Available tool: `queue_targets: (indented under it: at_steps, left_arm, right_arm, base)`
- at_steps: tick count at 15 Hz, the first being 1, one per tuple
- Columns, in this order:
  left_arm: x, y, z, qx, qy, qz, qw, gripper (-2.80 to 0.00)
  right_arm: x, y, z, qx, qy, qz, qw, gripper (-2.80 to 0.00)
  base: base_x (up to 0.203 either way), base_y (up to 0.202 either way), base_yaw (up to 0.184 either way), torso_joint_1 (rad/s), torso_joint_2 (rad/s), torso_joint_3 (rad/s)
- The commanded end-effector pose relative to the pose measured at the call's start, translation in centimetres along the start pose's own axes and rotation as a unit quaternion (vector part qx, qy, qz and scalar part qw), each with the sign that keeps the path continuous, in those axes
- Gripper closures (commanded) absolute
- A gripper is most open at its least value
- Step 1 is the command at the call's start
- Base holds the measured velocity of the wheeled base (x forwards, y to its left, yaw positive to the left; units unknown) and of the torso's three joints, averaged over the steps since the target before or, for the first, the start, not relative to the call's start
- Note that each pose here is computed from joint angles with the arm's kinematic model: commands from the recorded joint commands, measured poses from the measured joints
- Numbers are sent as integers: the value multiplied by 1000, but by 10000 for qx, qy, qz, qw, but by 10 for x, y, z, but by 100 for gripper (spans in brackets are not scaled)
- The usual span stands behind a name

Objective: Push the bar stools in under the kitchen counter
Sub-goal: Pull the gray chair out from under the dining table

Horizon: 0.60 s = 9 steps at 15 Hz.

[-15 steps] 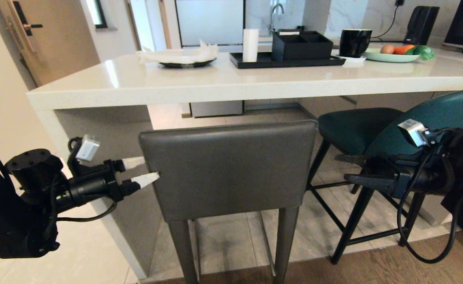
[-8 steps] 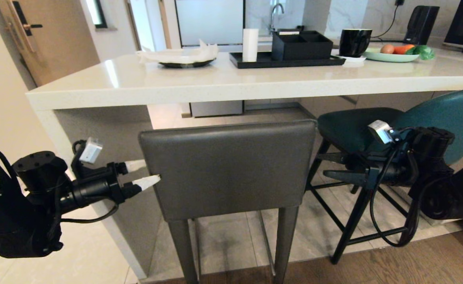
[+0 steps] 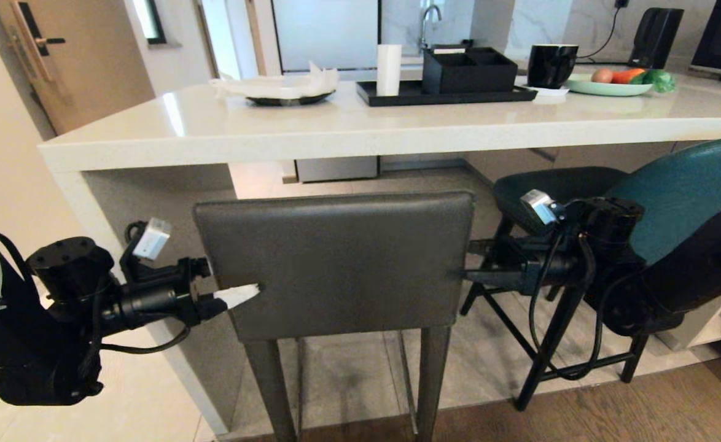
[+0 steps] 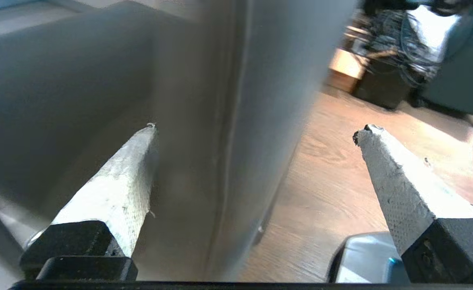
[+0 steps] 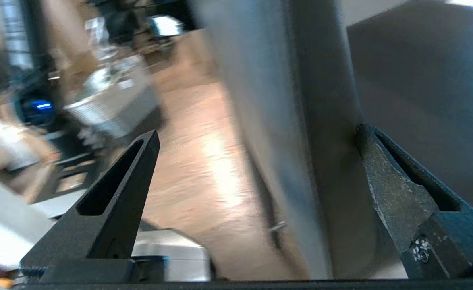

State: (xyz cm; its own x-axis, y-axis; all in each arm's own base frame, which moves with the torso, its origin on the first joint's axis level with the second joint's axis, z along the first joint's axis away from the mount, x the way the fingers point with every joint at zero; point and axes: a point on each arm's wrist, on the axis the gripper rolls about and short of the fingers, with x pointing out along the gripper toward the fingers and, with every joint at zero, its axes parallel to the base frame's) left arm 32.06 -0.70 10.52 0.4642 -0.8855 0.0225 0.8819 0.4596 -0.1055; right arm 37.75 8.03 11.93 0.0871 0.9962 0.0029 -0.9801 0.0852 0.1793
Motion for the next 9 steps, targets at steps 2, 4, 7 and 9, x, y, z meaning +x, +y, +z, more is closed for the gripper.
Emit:
queue_targets:
  at_steps: [2, 4, 7, 9]
  left_arm:
    - [5, -5, 1, 33, 0, -141, 9999, -280]
    - [8, -5, -1, 14, 15, -177, 9998, -280]
    - [9, -6, -3, -3, 26, -202, 9998, -280]
    - [14, -16, -3, -46, 62, -327, 9994, -280]
  right_arm:
    - [6, -4, -5, 27, -12, -73, 10000, -280]
    - [0, -8, -5, 1, -43, -206, 9998, -280]
    - [-8, -15, -5, -21, -84, -391, 9992, -280]
    - [-7, -20, -5, -63, -147, -634, 9979, -280]
  base:
    - [0, 0, 0, 0, 0, 0]
    - [0, 0, 0, 0, 0, 0]
    - [0, 0, 0, 0, 0, 0]
    - [0, 0, 0, 0, 0, 0]
